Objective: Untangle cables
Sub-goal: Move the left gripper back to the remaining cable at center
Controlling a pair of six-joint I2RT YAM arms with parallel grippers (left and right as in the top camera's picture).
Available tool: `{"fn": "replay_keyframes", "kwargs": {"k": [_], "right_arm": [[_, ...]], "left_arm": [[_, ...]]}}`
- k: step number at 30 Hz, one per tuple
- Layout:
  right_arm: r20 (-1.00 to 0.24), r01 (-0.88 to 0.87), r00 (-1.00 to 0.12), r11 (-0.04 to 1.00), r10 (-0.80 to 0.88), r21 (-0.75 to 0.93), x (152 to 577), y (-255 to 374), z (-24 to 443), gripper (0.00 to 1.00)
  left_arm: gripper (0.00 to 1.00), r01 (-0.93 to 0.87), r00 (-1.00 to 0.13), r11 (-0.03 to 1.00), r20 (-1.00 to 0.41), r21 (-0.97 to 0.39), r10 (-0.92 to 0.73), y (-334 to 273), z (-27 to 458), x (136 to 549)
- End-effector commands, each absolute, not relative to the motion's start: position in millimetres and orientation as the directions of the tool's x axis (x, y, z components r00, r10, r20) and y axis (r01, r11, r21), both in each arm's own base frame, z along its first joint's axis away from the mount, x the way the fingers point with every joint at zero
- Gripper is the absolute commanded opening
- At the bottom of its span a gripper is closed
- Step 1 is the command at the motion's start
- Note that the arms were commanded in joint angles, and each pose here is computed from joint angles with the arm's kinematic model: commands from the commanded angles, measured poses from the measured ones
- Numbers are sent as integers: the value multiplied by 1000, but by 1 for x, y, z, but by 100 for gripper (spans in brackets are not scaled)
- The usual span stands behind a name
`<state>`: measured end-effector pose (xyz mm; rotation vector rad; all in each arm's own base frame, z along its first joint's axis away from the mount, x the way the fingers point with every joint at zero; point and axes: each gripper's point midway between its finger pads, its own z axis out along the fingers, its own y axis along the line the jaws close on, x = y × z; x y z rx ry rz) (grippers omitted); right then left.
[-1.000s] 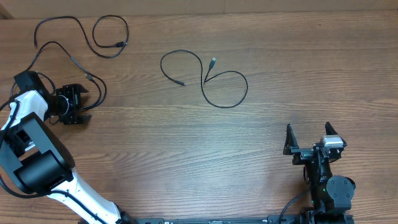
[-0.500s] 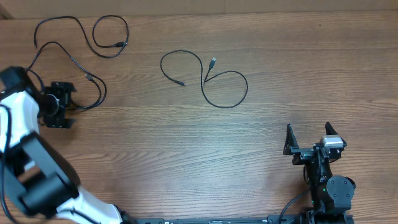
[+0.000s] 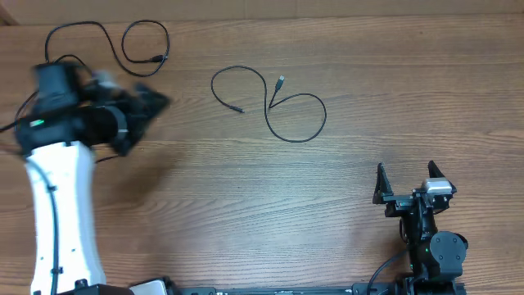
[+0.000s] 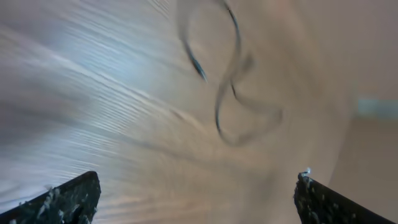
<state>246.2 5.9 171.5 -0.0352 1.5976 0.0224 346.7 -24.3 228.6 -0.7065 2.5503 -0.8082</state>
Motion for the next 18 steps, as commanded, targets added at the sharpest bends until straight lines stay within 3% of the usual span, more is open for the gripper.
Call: {"fn": "replay_keyframes", "kwargs": {"k": [1,6,18], "right_arm": [[-1000,-40,-24,999,-6,-5,246,7,170,100],[-1000,-40,-24,999,-6,-5,246,7,170,100],[-1000,-40,-24,999,-6,-5,246,7,170,100]], "left_arm": [[100,-155,-901,814,-258,-560,-349,-72,223,340],[100,-21,-942,888,-288,-460,-171,-127,203,336],[100,236,-936,864,-343,-445,79,-215,176,339]]}}
